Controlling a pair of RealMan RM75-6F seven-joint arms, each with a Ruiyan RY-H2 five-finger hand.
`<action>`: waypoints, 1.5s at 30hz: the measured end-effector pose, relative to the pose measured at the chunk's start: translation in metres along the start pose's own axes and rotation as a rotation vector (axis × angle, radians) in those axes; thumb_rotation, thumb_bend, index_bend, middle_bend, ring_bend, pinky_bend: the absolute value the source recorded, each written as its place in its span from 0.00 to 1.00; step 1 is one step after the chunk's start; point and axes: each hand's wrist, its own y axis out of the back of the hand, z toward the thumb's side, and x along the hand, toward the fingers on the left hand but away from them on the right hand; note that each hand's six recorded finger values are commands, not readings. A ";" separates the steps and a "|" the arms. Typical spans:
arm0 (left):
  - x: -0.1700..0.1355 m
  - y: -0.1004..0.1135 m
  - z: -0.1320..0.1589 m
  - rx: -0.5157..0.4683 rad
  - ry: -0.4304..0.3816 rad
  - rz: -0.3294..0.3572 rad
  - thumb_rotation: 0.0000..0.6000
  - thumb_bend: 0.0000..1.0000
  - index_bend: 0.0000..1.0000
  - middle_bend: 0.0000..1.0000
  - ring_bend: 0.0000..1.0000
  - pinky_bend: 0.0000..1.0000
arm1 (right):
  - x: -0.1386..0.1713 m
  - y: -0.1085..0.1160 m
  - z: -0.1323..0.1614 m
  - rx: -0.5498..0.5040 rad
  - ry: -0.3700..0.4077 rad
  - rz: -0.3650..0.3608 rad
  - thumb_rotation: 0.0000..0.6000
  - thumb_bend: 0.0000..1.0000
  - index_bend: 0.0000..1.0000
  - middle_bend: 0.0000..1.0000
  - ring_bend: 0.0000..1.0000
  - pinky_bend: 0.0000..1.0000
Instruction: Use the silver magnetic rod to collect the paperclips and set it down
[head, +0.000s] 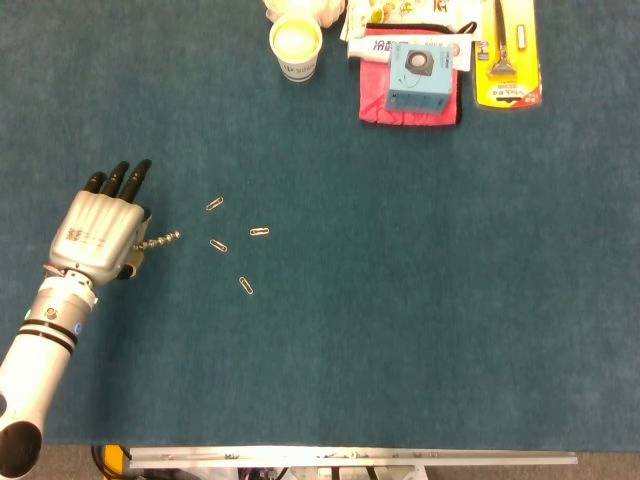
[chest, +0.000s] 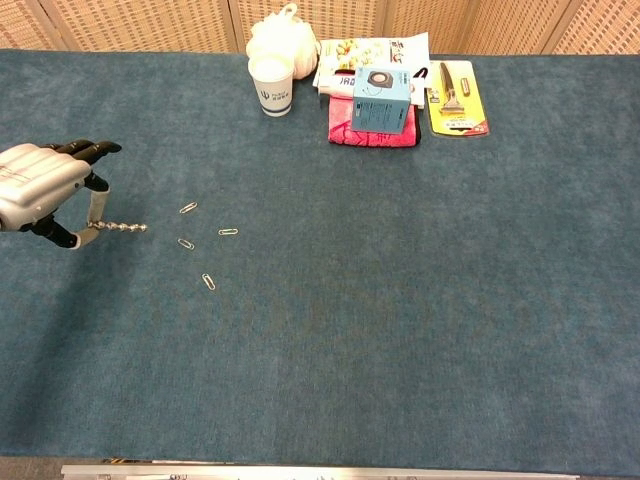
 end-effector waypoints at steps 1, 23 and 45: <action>0.000 0.001 0.001 0.005 -0.003 0.001 1.00 0.32 0.57 0.00 0.00 0.14 | 0.000 0.000 0.000 0.000 0.001 0.000 1.00 0.00 0.32 0.26 0.21 0.36; 0.035 -0.001 0.007 0.019 0.025 -0.021 1.00 0.32 0.57 0.00 0.00 0.14 | 0.000 0.000 0.000 -0.004 0.002 0.000 1.00 0.00 0.32 0.26 0.21 0.36; 0.051 0.005 0.027 -0.001 -0.003 -0.005 1.00 0.32 0.58 0.00 0.00 0.14 | -0.001 0.001 0.001 -0.008 0.002 0.000 1.00 0.00 0.32 0.26 0.21 0.36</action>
